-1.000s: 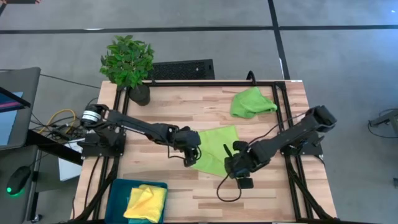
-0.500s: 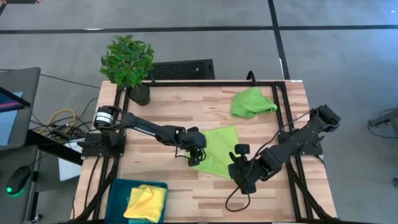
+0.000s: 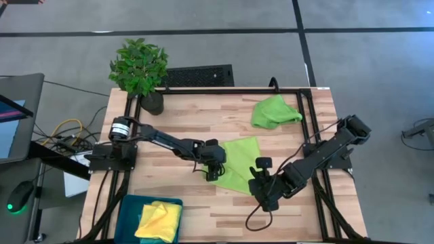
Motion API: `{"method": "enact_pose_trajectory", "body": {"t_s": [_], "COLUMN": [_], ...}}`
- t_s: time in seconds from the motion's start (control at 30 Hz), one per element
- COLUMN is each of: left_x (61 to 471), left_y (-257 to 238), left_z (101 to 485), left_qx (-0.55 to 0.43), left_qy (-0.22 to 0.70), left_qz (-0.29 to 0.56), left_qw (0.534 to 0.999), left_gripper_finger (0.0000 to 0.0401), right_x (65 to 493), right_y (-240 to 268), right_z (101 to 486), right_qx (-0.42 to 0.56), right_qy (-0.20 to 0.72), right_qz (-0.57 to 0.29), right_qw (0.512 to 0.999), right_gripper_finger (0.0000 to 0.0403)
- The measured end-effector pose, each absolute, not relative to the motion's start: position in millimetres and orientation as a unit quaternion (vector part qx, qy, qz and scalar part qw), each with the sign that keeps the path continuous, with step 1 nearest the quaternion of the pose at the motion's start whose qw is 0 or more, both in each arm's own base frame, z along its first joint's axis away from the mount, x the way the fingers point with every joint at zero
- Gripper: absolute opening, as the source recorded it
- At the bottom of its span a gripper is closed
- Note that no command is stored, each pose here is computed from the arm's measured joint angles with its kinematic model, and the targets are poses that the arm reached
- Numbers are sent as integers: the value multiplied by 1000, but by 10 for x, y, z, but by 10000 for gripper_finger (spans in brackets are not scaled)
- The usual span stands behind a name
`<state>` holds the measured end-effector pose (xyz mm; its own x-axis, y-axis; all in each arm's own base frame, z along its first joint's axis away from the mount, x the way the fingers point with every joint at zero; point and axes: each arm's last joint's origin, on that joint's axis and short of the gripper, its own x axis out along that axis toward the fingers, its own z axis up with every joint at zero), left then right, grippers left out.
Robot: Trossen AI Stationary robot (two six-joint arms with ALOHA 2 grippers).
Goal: Fold microfiber towels
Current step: Fold the light green microfiber towel
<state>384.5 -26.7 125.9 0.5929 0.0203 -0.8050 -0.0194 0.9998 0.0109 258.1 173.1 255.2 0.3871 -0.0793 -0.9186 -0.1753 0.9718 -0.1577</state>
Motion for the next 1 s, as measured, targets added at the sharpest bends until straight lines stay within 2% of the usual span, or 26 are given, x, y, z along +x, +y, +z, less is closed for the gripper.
{"method": "enact_pose_trajectory", "body": {"t_s": [0.17,0.27,0.53,1.0], "left_x": [3853,3850,3840,3836], "left_y": [-269,-270,-312,-322], "left_z": [1230,1228,1223,1220], "left_qx": [2,-3,-1,-3], "left_qy": [453,454,459,462], "left_qz": [5,5,1,-14], "left_qw": [891,891,889,887], "left_gripper_finger": [129,114,9,57], "right_x": [2576,2574,2573,2575], "right_y": [1728,1726,1712,1708], "right_z": [2550,2549,2547,2547], "right_qx": [-117,-118,-122,-121], "right_qy": [555,556,559,559], "right_qz": [28,28,27,27], "right_qw": [823,822,819,820], "right_gripper_finger": [155,153,151,148]}}
